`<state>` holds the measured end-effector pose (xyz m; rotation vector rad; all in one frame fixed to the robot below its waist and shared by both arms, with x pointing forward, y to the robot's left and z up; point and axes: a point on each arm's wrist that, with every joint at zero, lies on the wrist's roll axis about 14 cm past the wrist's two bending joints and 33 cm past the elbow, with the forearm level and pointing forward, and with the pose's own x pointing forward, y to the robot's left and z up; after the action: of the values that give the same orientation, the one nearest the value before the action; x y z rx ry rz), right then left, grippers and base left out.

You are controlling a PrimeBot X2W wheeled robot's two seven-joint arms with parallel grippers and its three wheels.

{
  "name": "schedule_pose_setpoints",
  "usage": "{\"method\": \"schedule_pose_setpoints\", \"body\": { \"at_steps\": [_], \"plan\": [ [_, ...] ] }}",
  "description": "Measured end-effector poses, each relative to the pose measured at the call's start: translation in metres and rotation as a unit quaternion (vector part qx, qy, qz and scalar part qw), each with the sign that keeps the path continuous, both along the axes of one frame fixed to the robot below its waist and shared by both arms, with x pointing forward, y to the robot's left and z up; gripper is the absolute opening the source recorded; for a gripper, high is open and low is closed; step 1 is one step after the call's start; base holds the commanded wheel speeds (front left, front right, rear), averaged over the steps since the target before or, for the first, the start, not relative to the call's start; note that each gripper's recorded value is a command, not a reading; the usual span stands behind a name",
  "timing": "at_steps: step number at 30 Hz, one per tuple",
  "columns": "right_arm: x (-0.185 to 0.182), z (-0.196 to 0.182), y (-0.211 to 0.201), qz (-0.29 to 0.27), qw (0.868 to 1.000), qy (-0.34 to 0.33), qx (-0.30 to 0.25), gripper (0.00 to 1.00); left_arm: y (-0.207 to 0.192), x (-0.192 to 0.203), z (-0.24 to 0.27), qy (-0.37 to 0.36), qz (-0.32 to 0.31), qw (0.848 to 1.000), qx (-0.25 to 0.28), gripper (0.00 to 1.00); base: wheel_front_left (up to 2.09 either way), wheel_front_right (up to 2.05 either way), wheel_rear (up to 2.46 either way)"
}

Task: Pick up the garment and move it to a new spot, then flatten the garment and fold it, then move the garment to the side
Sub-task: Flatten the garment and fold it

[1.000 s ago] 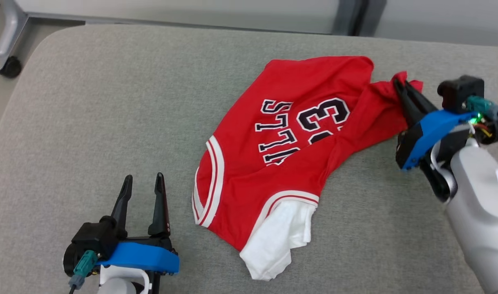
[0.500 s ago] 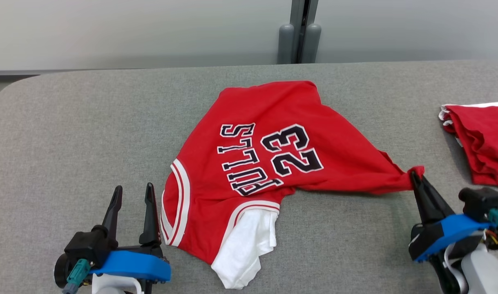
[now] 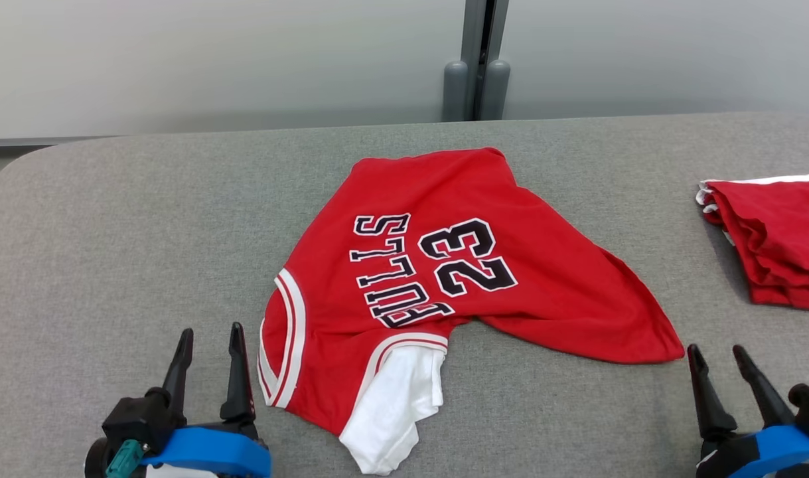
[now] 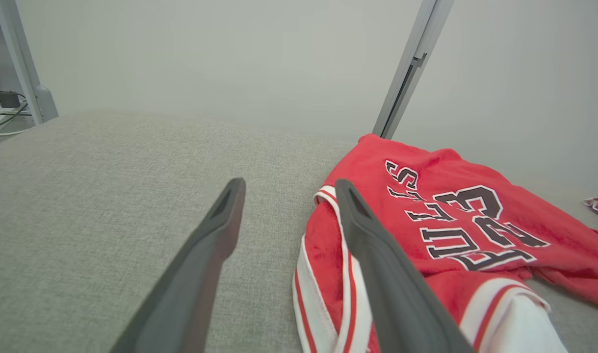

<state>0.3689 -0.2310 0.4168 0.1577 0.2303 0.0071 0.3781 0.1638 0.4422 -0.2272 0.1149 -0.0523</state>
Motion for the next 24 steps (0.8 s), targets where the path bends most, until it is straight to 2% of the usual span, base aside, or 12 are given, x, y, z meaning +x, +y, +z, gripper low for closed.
{"method": "schedule_pose_setpoints", "body": {
  "at_steps": [4, 12, 17, 24],
  "plan": [
    [0.005, 0.018, -0.001, -0.001, 0.999, -0.031, -0.008, 1.0, -0.008, -0.005, -0.011, 0.019, -0.011, 1.0, -0.012, 1.0, 0.0, 0.0, 0.0],
    [0.022, 0.049, 0.03, 0.034, 0.996, -0.079, -0.01, 1.0, -0.036, -0.013, -0.041, 0.09, -0.056, 0.994, -0.034, 1.0, 0.0, 0.0, 0.0],
    [0.028, 0.055, 0.044, 0.052, 0.995, -0.087, -0.008, 1.0, -0.044, -0.018, -0.07, 0.164, -0.088, 0.982, -0.014, 1.0, 0.0, 0.0, 0.0],
    [0.035, 0.055, 0.047, 0.055, 0.995, -0.088, -0.009, 1.0, -0.039, 0.002, -0.083, 0.195, -0.095, 0.976, 0.019, 1.0, 0.0, 0.0, 0.0]
  ]
}}
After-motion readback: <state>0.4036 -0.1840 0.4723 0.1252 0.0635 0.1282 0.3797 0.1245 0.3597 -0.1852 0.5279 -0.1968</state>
